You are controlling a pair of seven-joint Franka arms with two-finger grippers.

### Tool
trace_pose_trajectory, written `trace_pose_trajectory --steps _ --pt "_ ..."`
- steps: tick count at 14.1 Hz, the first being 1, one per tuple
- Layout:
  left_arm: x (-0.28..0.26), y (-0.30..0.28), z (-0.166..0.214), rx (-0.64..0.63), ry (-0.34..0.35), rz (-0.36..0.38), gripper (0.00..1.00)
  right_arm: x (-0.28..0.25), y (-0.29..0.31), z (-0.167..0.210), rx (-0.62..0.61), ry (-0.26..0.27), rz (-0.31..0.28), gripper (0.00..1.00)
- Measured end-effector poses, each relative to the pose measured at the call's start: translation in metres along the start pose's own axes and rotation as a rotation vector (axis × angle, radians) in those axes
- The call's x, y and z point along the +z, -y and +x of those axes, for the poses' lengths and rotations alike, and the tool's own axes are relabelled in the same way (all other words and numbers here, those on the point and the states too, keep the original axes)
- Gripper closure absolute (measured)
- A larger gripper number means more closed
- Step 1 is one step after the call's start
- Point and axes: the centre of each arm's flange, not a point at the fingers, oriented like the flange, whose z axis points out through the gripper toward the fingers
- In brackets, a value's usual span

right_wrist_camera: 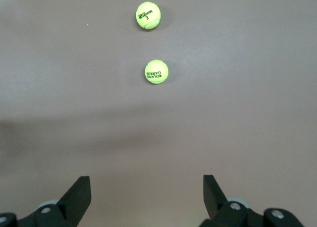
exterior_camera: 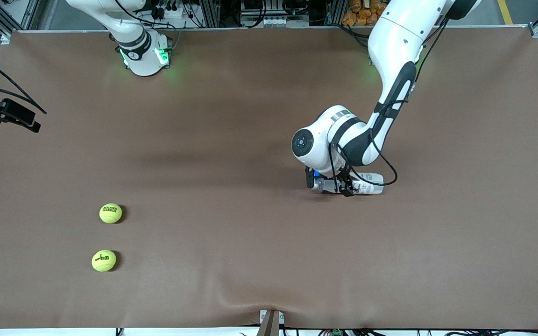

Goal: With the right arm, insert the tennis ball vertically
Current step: 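Grasp the can with the left gripper and tip it upright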

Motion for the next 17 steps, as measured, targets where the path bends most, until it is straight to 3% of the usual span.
trace_pose_trajectory --steps 17 --pt "0.027 0.005 0.020 -0.005 0.042 0.008 0.00 -0.005 0.008 -0.005 -0.056 0.020 -0.013 0.00"
